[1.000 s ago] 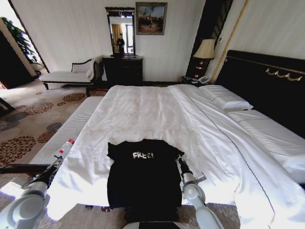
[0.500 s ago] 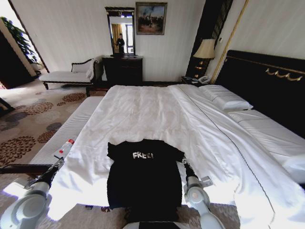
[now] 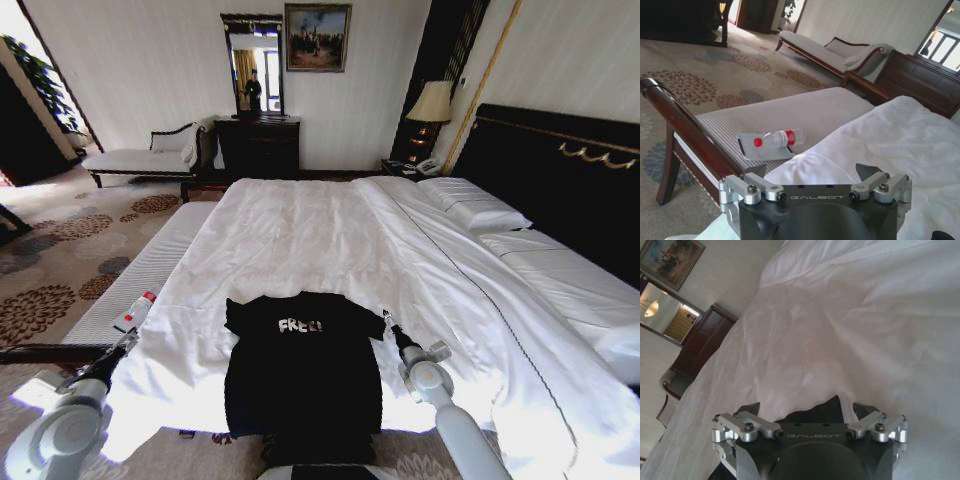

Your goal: Fold the clothes on the bed.

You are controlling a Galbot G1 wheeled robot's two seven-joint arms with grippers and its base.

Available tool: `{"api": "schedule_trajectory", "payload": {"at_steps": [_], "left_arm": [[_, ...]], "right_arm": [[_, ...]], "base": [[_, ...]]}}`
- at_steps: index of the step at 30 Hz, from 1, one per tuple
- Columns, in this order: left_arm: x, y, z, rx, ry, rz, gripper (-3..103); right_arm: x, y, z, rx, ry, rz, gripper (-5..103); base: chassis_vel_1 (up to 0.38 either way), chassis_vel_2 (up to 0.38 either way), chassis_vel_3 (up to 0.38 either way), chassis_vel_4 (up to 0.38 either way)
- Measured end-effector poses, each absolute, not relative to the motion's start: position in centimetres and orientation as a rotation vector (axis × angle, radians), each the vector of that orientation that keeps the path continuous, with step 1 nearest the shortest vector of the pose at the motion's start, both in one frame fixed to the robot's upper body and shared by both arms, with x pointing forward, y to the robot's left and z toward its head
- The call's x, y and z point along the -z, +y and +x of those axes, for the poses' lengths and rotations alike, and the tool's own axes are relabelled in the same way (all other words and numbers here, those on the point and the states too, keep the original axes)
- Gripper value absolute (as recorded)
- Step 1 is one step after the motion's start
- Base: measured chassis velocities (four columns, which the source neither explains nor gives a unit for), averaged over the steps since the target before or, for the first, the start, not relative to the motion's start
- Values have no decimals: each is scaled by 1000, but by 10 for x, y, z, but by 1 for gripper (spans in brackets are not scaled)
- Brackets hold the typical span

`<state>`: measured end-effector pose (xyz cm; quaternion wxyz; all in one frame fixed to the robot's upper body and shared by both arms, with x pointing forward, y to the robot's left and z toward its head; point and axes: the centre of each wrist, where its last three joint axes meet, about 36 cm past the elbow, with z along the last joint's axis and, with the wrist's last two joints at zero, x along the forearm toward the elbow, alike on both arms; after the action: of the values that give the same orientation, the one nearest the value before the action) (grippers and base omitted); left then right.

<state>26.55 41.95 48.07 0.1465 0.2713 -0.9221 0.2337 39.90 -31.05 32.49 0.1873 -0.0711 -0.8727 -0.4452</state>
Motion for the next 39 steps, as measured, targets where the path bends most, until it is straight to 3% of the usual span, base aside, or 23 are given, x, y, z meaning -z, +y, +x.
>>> {"api": "schedule_trajectory", "payload": {"at_steps": [12, 14, 17, 22, 25, 29, 32, 38, 39], "left_arm": [[-476, 417, 262, -679, -2639, 794, 100], [-475, 414, 262, -676, -2640, 789, 100], [-475, 412, 263, -674, -2641, 786, 100], [-475, 412, 263, -670, -2644, 789, 100], [-475, 412, 263, -666, -2644, 791, 100], [-475, 412, 263, -663, -2646, 793, 100], [-475, 412, 263, -660, -2648, 794, 100], [-474, 414, 263, -658, -2648, 802, 100], [-474, 414, 263, -657, -2648, 803, 100]], "right_arm": [[-298, -321, 407, 1186, -2451, -219, 101], [-294, -324, 410, 1183, -2452, -224, 92], [-292, -325, 411, 1184, -2456, -224, 87], [-290, -324, 412, 1193, -2468, -218, 65], [-290, -323, 412, 1199, -2477, -210, 60], [-291, -321, 411, 1193, -2495, -188, 38], [-293, -321, 411, 1190, -2505, -181, 33], [-299, -319, 409, 1185, -2521, -158, 6], [-299, -319, 409, 1183, -2524, -154, 6]], "base": [[0, 0, 0, 0], [0, 0, 0, 0], [0, 0, 0, 0], [0, 0, 0, 0], [0, 0, 0, 0], [0, 0, 0, 0], [0, 0, 0, 0], [0, 0, 0, 0], [0, 0, 0, 0]]}}
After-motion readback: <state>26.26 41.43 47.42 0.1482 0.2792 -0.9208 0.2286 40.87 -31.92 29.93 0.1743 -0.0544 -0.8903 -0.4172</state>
